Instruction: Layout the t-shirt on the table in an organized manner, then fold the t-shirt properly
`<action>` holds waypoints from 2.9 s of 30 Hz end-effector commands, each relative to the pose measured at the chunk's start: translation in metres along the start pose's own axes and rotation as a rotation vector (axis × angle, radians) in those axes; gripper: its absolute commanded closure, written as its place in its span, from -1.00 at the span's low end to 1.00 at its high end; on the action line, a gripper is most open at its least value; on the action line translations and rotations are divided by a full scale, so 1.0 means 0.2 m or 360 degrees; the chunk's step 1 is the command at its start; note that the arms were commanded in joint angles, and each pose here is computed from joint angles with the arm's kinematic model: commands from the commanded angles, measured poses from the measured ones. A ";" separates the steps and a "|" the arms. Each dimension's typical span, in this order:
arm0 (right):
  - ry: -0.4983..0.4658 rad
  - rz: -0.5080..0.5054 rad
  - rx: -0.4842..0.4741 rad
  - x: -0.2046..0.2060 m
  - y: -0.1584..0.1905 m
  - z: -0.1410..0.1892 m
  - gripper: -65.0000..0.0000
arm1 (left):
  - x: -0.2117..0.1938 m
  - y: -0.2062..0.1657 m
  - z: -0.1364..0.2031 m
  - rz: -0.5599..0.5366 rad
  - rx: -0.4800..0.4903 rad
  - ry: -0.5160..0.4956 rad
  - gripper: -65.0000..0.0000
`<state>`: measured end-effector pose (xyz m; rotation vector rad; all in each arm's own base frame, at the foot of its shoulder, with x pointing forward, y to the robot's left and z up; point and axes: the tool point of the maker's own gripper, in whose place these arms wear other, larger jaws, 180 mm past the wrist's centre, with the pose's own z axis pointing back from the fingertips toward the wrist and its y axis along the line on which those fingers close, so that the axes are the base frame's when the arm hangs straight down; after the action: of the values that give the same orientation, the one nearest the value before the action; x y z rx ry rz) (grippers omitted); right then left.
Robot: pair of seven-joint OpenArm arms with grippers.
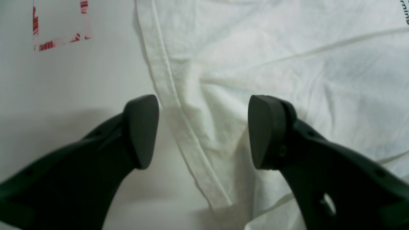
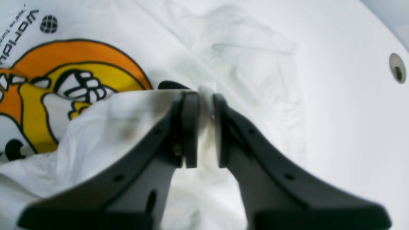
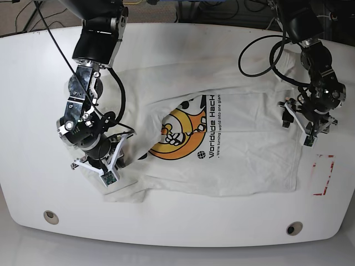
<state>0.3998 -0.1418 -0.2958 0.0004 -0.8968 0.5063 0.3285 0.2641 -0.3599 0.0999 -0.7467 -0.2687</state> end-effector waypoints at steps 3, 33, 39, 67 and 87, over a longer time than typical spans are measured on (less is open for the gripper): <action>-0.0139 0.0020 -0.0037 0.17 -0.05 0.03 0.60 | 0.09 0.04 0.03 -0.0019 0.0034 -0.0090 -0.26; 0.0233 -0.0080 -0.0396 -0.49 -0.25 0.45 -0.46 | -0.01 0.13 0.34 -0.0074 0.0274 0.0101 -0.26; 0.0384 -0.0202 -0.0483 -0.73 -0.31 0.57 -0.46 | -0.15 0.18 0.38 -0.0012 0.0314 0.0243 -0.26; 0.0663 -0.0484 -0.0382 -1.15 -0.05 0.66 -0.46 | -0.48 -0.04 0.38 0.0102 0.0169 0.0504 -0.25; 0.0665 -0.0638 -0.0254 -1.26 -0.02 0.48 -0.25 | -0.43 -0.02 0.37 0.0104 0.0185 0.0466 -0.25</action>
<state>0.1973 -0.2680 -0.4229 -0.0630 -0.4943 0.0530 0.2102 0.2815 -0.3720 0.2042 -0.4411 -0.1380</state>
